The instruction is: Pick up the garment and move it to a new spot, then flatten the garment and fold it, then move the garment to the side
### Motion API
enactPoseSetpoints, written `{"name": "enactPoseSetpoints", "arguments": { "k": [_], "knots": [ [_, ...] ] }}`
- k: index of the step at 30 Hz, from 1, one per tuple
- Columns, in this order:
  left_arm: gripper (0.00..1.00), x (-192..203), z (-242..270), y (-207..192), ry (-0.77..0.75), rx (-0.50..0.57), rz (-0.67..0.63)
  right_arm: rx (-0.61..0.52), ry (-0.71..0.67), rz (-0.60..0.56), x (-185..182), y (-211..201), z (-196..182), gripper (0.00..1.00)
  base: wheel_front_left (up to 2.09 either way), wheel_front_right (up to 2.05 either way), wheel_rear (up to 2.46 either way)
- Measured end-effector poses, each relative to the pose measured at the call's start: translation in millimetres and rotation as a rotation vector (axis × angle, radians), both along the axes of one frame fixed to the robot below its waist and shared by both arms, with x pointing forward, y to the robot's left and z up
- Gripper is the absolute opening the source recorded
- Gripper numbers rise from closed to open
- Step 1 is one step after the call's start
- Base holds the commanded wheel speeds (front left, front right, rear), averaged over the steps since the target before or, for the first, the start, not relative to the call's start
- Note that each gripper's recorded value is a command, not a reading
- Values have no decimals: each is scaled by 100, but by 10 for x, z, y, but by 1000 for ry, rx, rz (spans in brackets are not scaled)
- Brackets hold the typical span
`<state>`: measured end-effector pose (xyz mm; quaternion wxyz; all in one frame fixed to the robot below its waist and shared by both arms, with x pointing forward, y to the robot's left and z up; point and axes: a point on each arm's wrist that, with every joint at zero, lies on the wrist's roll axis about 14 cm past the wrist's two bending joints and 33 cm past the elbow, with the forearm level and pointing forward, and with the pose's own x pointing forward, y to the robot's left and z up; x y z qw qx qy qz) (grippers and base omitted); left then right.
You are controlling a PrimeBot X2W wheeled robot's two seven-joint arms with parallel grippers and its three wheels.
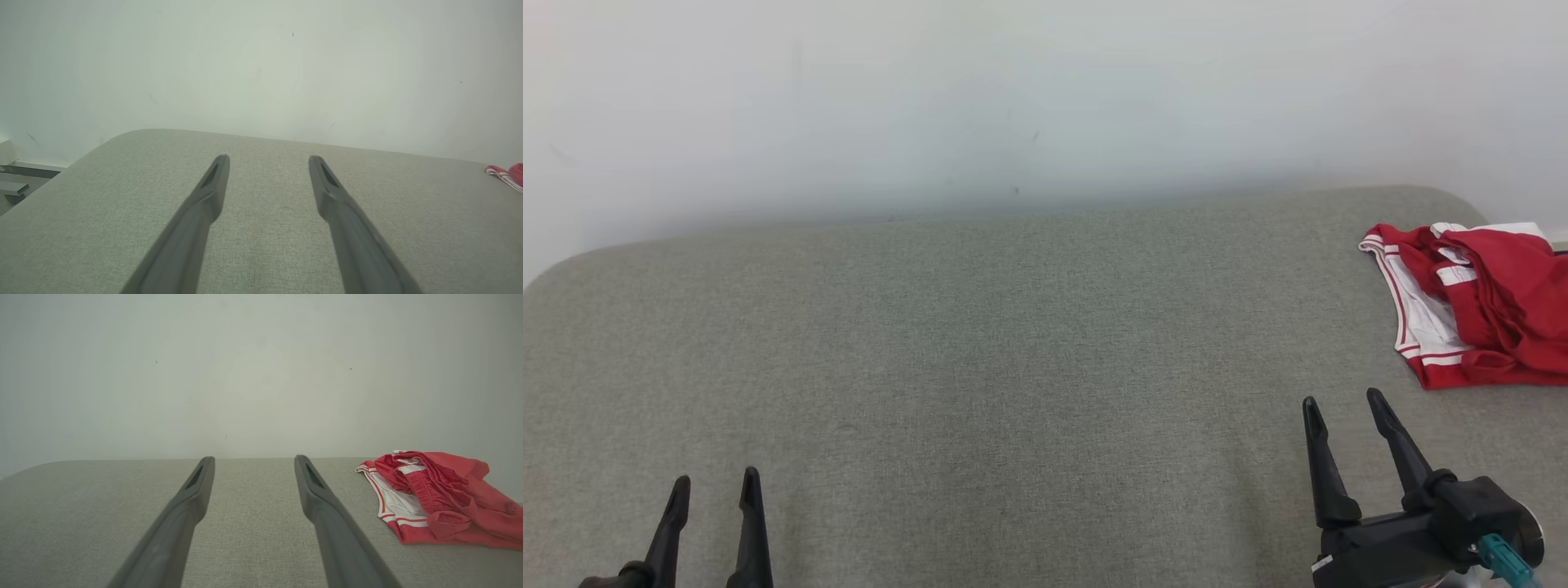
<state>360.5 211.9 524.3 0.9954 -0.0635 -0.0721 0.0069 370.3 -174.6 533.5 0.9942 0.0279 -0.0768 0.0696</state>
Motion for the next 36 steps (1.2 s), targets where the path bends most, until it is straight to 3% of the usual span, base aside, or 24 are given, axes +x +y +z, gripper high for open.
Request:
{"name": "enactPoseSetpoints", "arguments": {
  "k": [36],
  "knots": [
    [100, -13, 65, -5, -21, 9, -10, 68, 76, -16, -36, 44, -227, 100, 0, 0, 0]
  ]
}}
